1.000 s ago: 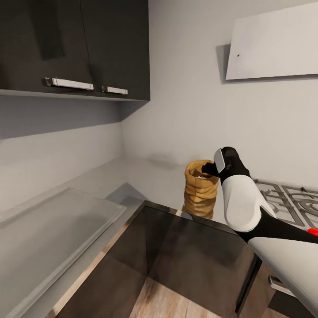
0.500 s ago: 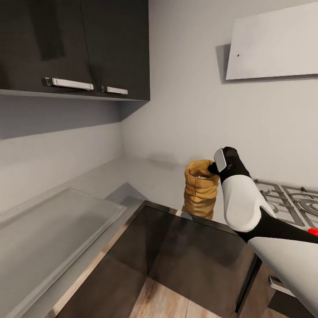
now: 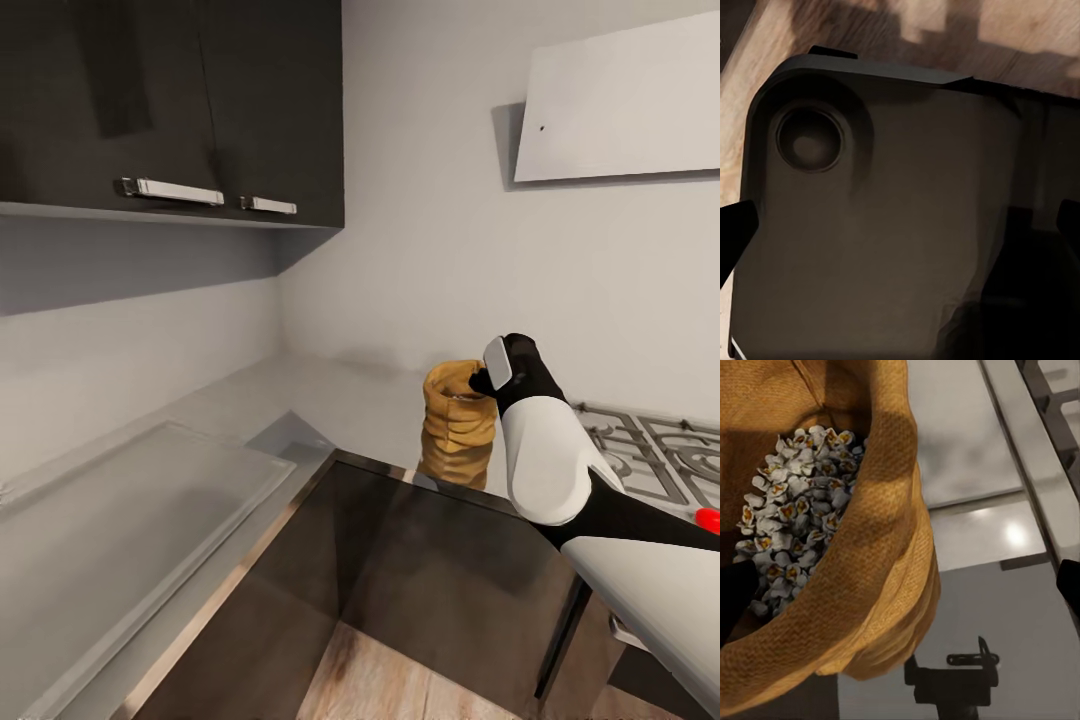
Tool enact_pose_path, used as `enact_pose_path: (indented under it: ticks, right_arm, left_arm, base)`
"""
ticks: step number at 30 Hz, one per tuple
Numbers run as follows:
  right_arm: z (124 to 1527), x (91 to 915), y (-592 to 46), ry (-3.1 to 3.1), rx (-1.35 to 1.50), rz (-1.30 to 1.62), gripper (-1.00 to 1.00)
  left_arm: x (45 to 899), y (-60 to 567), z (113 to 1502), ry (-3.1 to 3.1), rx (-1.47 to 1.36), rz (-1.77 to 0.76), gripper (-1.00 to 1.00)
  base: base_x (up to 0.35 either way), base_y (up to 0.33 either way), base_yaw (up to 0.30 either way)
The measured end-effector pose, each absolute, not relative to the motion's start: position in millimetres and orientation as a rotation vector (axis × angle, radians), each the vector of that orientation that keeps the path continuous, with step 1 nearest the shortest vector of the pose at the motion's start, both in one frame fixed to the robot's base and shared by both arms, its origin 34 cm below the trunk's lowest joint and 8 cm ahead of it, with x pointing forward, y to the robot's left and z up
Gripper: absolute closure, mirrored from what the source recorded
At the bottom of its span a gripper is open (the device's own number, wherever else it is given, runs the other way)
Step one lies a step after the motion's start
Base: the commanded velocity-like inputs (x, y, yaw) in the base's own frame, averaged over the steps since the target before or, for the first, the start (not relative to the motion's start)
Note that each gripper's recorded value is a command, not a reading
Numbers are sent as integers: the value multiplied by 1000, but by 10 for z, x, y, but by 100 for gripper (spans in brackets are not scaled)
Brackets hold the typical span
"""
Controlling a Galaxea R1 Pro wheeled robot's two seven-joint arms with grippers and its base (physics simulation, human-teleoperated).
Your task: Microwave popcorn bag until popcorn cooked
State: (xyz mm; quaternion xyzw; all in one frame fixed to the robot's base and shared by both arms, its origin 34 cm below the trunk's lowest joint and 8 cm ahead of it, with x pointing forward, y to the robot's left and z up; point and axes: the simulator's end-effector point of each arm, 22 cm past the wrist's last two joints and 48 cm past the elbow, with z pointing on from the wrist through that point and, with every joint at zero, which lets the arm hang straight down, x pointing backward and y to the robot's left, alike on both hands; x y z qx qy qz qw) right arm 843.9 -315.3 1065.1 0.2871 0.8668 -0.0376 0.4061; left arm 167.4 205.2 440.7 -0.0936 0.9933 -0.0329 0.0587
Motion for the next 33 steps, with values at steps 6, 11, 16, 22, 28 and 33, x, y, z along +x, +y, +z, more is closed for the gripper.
enact_pose_path:
  ticks: [6, 11, 16, 22, 28, 33]
  right_arm:
    - [10653, 8439, -3162, 2183, 728, -100, -100]
    - [10651, 8440, -3160, 2182, 729, -99, -100]
    - [10648, 8439, -3155, 2185, 727, -98, -100]
    - [10644, 8435, -3154, 2186, 727, -98, -100]
    - [10642, 8438, -3148, 2187, 726, -97, -100]
    - [10522, 8454, -3074, 2200, 716, -91, -100]
  left_arm:
    - [1673, 2054, 4407, 3009, -283, -99, -100]
    - [1673, 2054, 4407, 3009, -283, -99, -100]
    - [1674, 2047, 4407, 3009, -283, -100, -100]
    - [1673, 2050, 4407, 3009, -283, -100, -100]
    - [1674, 2053, 4407, 3009, -283, -100, -100]
    - [1674, 2054, 4407, 3009, -283, -99, -100]
  base:
    - [-3, 3, 0]
    - [0, 0, 0]
    - [0, 0, 0]
    - [41, 0, 0]
    - [73, 0, 0]
    - [3, 0, 0]
